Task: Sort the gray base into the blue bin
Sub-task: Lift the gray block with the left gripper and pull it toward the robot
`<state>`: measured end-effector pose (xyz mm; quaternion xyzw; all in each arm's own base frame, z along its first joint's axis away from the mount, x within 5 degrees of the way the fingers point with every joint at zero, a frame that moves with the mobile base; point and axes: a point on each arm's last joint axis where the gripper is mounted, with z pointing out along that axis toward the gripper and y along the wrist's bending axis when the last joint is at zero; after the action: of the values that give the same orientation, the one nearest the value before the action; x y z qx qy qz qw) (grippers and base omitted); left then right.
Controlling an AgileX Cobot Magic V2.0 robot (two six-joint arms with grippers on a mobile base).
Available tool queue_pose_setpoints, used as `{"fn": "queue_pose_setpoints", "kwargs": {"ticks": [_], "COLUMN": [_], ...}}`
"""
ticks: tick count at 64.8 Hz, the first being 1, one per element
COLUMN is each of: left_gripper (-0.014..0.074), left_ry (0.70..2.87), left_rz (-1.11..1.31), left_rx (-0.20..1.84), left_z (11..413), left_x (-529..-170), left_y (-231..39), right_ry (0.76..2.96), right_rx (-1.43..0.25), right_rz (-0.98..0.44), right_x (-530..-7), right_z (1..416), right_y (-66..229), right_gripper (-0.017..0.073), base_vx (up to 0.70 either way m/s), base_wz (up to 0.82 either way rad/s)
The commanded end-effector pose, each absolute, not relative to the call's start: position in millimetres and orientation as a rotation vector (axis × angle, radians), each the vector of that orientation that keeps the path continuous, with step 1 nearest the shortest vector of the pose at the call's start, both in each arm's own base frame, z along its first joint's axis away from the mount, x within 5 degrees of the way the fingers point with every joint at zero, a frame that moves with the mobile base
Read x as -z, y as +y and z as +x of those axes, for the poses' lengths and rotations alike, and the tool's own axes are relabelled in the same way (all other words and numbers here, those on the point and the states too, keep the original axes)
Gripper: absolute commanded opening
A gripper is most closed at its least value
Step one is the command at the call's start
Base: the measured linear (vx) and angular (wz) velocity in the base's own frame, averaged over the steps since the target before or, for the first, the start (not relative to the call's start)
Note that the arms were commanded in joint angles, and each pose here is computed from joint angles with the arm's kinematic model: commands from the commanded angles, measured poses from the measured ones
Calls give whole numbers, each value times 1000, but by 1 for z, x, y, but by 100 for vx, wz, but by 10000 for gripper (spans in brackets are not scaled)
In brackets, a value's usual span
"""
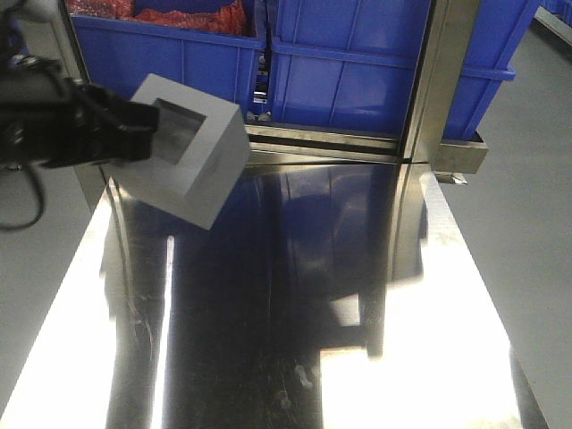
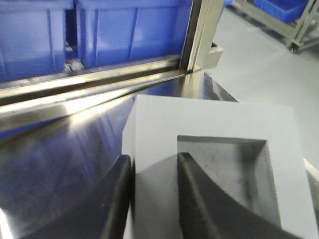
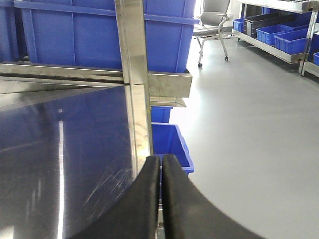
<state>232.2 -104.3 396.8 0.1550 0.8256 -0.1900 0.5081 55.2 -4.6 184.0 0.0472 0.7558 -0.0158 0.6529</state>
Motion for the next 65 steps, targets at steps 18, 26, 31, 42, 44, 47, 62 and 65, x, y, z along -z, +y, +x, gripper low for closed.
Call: {"fn": "queue_pose_setpoints", "kwargs": {"ticks": [18,26,31,42,44,47,62,65], "left_gripper": [20,20,20,20,20,20,20,20], "left_ry": [1709,1664,1637,1602,1596,1586,1535,1528], "left_rz": [271,249,237,227,227,225,220,220], "left_rx": [465,457,454,454,454,455,461,462], "left_z": [157,138,126,104,99,94,74,72], "left_x": [-399,-385,-376,-357,-354,-350,-338,-338], "left_y": [-70,-61,-56,-46,-45,-42,-35,-34], "right_ry": [1640,1640,1640,1640,1640,1640,1640,1640], "right_rx": [50,50,50,50,50,50,50,50], "right_rz": [92,92,92,92,92,92,92,92], "right_x": [-191,-191,-191,-191,-191,-191,-191,-191], "right_z": [56,56,56,56,56,56,56,56], "right_y": [-5,-5,-5,-5,-5,-5,-5,-5], "right_gripper": [-5,-5,-5,-5,-5,-5,-5,-5], "base_vx": [0,0,0,0,0,0,0,0], "base_wz": [0,0,0,0,0,0,0,0]}}
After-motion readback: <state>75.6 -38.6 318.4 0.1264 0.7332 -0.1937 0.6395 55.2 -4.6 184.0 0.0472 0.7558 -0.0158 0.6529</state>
